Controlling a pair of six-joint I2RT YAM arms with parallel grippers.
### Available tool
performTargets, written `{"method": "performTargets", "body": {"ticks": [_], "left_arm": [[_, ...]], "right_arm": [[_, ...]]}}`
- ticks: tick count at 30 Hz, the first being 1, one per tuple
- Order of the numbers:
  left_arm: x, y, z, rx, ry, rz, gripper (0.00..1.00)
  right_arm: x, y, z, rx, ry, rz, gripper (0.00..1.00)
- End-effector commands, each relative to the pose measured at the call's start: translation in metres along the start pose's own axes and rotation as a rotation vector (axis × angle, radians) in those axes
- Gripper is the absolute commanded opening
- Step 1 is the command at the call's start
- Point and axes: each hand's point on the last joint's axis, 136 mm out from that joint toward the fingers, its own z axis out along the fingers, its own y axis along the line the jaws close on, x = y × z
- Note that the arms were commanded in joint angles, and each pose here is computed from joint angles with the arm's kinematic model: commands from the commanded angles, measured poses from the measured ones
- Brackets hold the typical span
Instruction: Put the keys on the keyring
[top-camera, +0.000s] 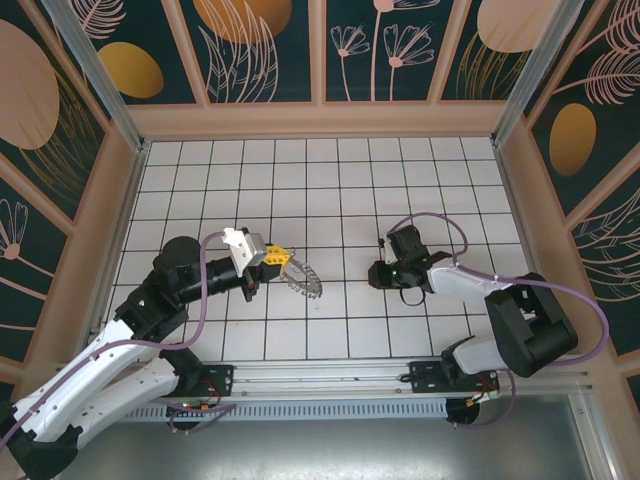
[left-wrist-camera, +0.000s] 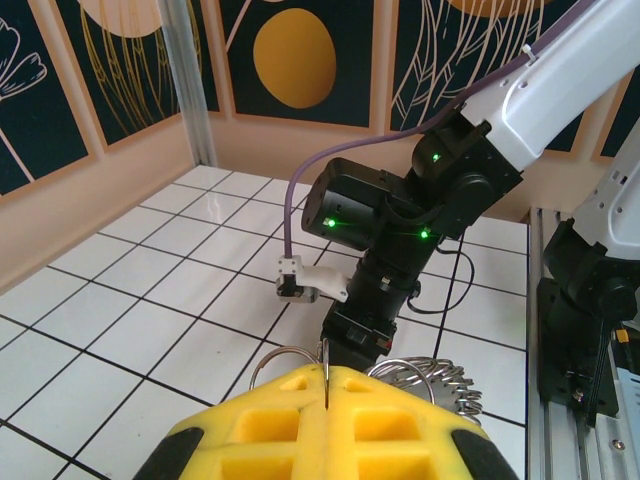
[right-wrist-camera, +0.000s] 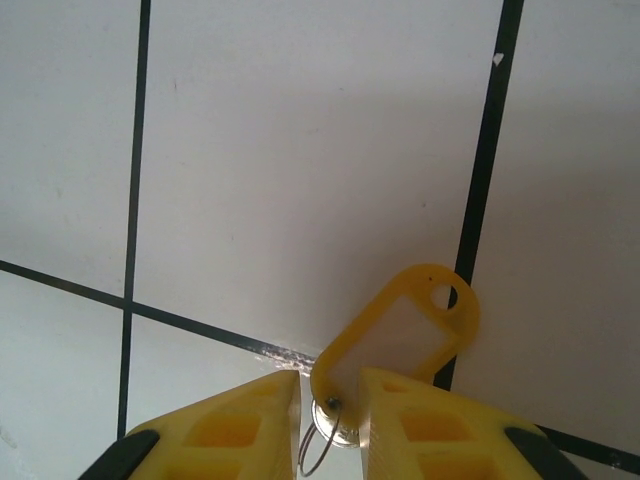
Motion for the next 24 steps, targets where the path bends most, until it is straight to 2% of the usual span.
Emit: {"method": "performTargets", "body": {"ticks": [1,6,11,17,24], "left_arm": [[-0.014,-0.002,-0.005,-0.001,-0.05,0.019,0.0],[-0.017,-0.004,-0.007,0.002,-0.058,0.022,0.0],[-0.018,-0.005,-0.009,0.003,-0.062,0.028,0.0],[-0.019,-0.005,-0.011,0.001,-0.065,0.036,0.0],[-0.019,-0.006,-0.009,0.01,-0.064,0.033,0.0]], "right_arm": [[0.001,-0.001,-0.001,0.022,0.008,-0.009,0.21],[0.003,-0.001,0.0,0.027,0.017,-0.003,0.16],[0.003,0.0,-0.002,0.033,0.018,-0.001,0.01],[-0.005,0.004,-0.01,0.033,-0.016,-0.012,0.0],[-0.025,0.016,-0.026,0.038,-0.205,-0.014,0.0]]}}
